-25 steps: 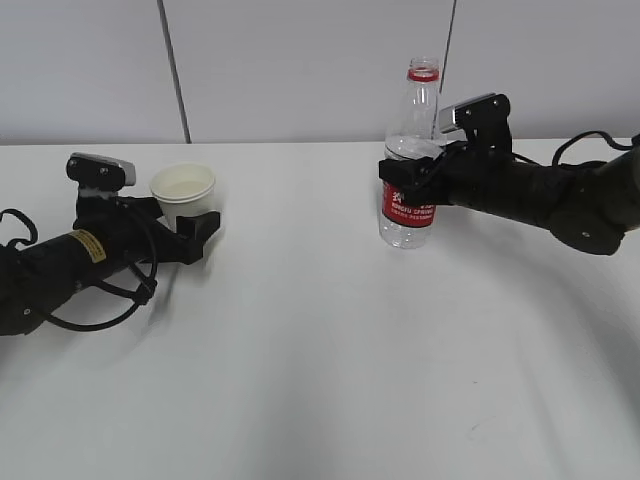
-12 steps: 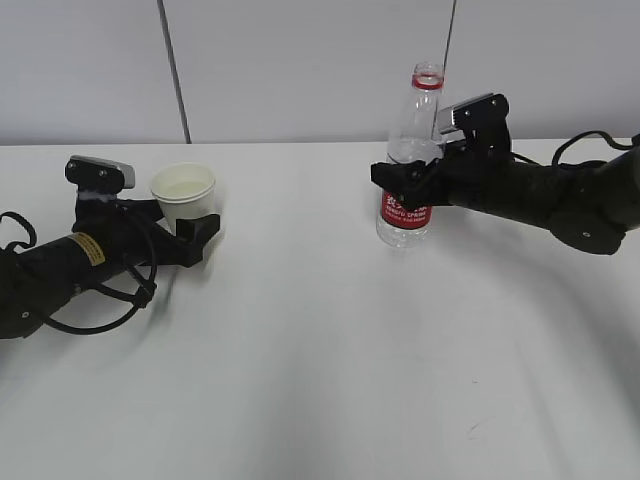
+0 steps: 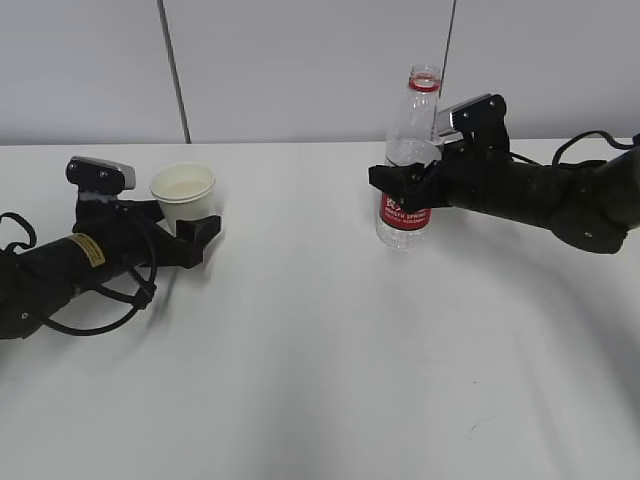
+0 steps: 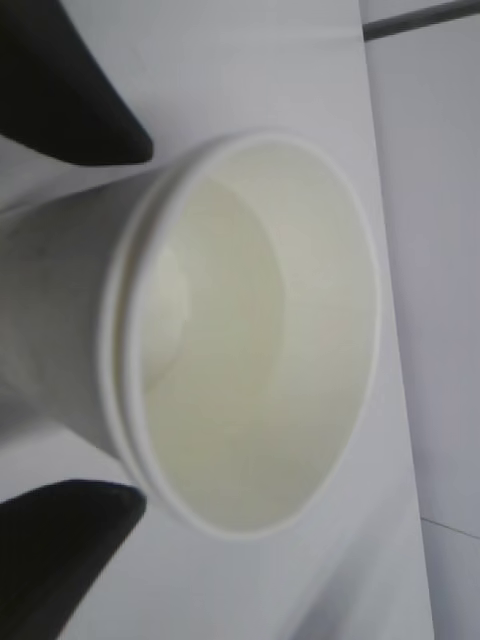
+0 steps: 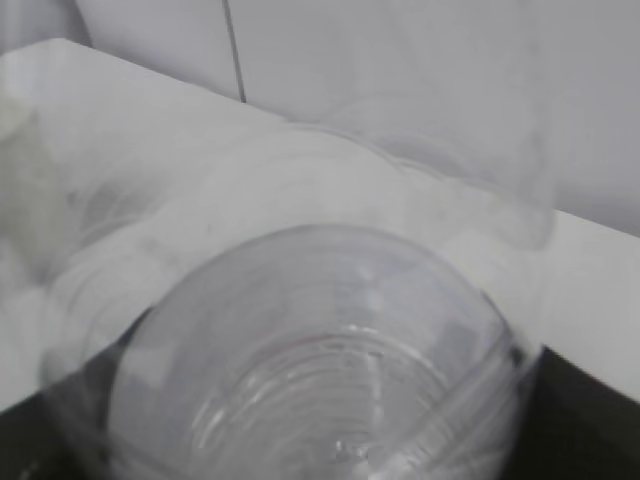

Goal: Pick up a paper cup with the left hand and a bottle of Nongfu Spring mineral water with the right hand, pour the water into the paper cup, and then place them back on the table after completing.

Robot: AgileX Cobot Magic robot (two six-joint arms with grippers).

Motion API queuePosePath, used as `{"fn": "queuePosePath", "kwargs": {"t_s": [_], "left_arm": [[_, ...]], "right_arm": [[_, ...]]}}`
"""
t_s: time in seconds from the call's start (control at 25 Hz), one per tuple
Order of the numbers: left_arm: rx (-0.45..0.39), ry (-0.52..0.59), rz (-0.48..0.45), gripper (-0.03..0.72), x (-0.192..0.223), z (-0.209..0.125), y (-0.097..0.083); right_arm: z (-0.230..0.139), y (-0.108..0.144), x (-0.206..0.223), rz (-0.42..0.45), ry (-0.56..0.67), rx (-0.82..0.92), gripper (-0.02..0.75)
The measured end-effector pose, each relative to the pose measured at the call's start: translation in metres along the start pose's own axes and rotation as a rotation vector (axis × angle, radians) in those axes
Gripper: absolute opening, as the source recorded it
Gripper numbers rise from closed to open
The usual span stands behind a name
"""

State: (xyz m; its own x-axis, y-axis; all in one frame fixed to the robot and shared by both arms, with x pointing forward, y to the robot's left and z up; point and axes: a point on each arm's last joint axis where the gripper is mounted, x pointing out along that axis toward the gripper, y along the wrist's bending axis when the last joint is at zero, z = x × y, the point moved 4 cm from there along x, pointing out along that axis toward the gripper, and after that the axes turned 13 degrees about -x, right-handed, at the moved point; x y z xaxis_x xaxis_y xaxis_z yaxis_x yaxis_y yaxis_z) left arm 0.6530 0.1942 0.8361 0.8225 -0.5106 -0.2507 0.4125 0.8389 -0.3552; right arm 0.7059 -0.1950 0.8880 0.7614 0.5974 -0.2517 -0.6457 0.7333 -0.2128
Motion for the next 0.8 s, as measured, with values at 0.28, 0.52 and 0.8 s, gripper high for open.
{"fn": "queuePosePath", "kwargs": {"t_s": [0.28,0.52,0.8], "left_arm": [[0.002,-0.002,-0.001,0.584,-0.001,0.002,-0.001],[0.013,-0.007,0.006,0.584,-0.010,0.014,-0.007],[0.011,0.023,0.026,0.584,-0.025,0.015,-0.012]], "right_arm": [[0.000,0.000,0.000,-0.001,0.000,0.012,0.588],[0.000,0.000,0.000,-0.001,0.000,0.017,0.587],[0.000,0.000,0.000,0.001,-0.002,0.018,0.587]]}}
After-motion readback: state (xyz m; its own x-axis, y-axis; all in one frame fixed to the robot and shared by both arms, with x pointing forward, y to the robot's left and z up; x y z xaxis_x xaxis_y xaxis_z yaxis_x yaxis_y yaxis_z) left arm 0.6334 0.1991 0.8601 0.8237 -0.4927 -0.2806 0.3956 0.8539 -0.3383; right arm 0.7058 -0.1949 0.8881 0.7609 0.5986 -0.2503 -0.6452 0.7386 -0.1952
